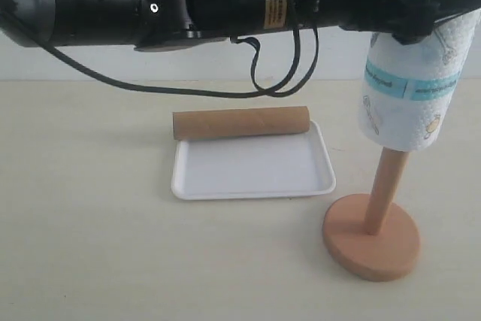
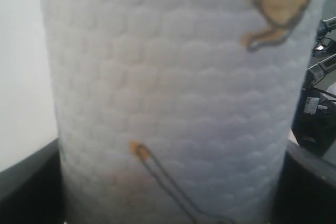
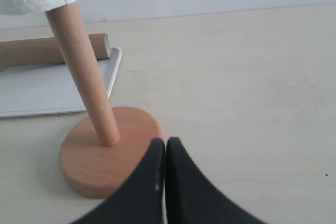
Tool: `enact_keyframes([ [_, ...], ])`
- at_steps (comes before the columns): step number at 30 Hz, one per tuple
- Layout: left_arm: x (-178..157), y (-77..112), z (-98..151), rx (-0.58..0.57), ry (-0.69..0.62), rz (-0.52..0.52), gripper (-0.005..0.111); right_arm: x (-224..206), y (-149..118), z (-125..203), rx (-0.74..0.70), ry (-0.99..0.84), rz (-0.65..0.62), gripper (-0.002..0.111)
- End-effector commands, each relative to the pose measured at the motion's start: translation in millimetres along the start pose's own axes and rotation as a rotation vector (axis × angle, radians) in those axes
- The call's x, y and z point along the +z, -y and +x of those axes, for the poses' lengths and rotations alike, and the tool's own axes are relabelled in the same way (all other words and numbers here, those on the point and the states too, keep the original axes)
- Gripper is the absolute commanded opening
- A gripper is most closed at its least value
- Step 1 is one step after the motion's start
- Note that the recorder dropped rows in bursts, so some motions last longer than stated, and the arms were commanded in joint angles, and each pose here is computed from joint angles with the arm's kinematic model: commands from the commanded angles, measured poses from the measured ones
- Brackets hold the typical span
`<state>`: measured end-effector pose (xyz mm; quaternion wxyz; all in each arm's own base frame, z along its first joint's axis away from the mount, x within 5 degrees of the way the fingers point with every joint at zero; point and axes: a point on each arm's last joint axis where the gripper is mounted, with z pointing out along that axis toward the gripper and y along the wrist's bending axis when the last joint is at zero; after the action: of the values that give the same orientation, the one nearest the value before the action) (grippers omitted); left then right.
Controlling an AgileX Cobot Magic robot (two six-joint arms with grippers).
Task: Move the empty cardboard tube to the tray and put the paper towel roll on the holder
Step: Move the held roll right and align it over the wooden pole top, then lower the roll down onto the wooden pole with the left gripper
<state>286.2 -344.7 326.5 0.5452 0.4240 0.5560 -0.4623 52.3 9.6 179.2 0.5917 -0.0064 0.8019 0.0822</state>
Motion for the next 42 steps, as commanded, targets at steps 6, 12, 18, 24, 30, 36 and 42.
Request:
enact_keyframes([
  [6,-4.1,1.2,28.4,-0.011,0.001,-0.013,0.004,-0.4,0.3,-1.0,0.001,0.012,0.006,0.0],
  [12,1.7,-0.6,52.9,-0.031,0.001,0.028,0.004,-0.4,0.3,-1.0,0.001,0.012,0.006,0.0],
  [18,8.1,-5.5,78.6,-0.057,-0.029,0.037,0.004,-0.4,0.3,-1.0,0.001,0.012,0.006,0.0],
  [24,12.2,-9.1,100.4,-0.072,-0.066,0.041,0.004,-0.4,0.3,-1.0,0.001,0.012,0.006,0.0],
  [30,14.1,-10.6,114.3,-0.078,-0.097,0.048,0.004,-0.4,0.3,-1.0,0.001,0.012,0.006,0.0],
  [36,15.9,-12.7,128.7,-0.096,-0.123,0.046,0.004,-0.4,0.3,-1.0,0.001,0.012,0.006,0.0],
  [42,17.1,-14.1,139.8,-0.11,-0.141,0.046,0.013,-0.4,0.3,-1.0,0.001,0.012,0.006,0.0],
])
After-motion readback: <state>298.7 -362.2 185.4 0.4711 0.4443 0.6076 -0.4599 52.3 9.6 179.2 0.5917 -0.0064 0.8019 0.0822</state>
